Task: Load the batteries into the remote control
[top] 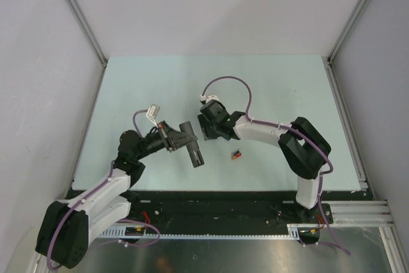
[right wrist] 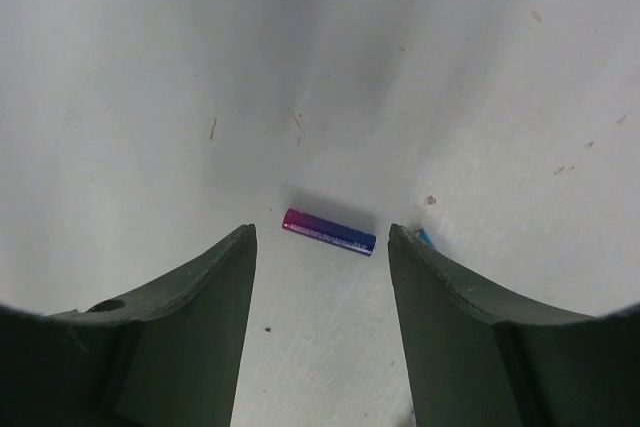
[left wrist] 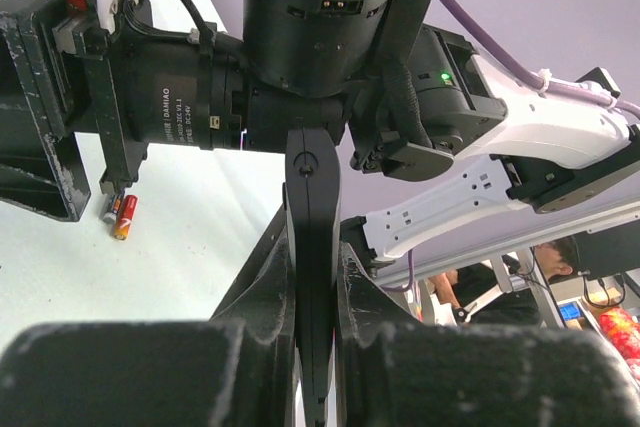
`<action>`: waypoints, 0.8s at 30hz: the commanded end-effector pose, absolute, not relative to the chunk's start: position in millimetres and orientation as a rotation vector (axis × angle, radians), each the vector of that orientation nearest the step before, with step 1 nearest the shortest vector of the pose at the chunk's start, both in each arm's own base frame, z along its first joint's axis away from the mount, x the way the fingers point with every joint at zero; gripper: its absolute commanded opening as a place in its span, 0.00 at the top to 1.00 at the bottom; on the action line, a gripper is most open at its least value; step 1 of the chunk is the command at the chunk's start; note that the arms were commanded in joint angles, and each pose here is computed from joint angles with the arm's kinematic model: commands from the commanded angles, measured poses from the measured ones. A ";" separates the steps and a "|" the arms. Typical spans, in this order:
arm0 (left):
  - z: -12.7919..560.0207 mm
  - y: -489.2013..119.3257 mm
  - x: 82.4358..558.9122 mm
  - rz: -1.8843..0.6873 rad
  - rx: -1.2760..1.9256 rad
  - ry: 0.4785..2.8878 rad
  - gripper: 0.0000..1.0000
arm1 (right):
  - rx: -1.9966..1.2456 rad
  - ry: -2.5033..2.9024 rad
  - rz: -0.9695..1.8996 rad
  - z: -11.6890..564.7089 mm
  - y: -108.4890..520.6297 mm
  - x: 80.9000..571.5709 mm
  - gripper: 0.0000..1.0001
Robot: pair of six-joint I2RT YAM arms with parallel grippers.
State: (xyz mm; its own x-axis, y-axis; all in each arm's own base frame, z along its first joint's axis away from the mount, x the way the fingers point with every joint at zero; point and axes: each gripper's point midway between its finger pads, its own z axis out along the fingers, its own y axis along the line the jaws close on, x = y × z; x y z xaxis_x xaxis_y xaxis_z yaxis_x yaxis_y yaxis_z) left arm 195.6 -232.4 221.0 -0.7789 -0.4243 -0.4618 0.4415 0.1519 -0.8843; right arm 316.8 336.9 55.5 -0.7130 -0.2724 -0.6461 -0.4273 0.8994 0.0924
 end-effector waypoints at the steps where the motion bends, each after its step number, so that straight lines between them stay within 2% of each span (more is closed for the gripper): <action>1: 230.2 -229.9 192.0 -1.712 0.046 1.736 1.00 | -0.351 2.427 0.261 59.7 338.3 317.4 0.40; 24: 230.8 -228.2 190.6 -1.715 0.027 1.728 1.00 | -0.190 2.517 0.200 21.2 335.7 308.3 0.37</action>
